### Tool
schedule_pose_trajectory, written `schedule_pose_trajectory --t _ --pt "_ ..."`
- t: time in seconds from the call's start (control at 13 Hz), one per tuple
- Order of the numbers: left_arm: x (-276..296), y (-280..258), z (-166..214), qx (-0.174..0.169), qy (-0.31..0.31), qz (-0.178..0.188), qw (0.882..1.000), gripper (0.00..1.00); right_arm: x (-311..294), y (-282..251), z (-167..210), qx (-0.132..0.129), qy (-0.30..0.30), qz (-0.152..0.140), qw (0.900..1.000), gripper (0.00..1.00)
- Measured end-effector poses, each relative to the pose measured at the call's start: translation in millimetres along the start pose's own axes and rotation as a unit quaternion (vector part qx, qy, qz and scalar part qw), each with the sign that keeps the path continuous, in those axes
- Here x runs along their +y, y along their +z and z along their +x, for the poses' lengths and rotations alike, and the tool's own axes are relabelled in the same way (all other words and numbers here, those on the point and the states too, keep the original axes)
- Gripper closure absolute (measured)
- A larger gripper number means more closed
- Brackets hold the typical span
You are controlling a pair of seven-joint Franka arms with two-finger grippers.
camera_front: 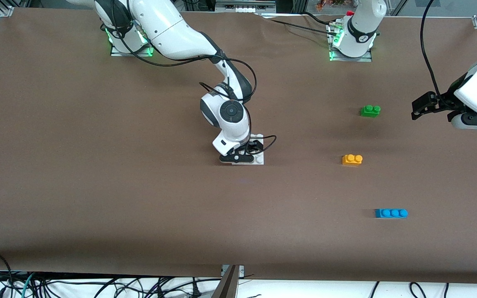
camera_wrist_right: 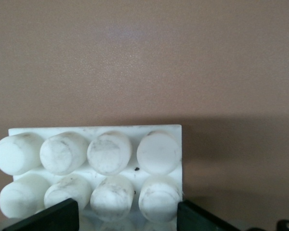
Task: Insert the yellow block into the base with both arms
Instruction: 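Slide the white base plate with the right gripper toward the table middle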
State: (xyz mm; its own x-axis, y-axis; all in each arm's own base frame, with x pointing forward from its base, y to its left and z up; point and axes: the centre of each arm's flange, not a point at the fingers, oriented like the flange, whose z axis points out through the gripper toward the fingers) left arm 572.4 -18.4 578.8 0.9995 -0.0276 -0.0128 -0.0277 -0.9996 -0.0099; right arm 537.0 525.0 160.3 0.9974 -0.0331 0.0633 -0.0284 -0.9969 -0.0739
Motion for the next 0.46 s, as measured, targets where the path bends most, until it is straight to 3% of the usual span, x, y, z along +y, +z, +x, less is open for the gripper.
schedule_pose_trajectory --t 0.46 --pt "0 3 7 -0.001 0.000 -0.001 1.000 0.00 -2 -19 17 0.002 -0.010 -0.010 1.000 0.00"
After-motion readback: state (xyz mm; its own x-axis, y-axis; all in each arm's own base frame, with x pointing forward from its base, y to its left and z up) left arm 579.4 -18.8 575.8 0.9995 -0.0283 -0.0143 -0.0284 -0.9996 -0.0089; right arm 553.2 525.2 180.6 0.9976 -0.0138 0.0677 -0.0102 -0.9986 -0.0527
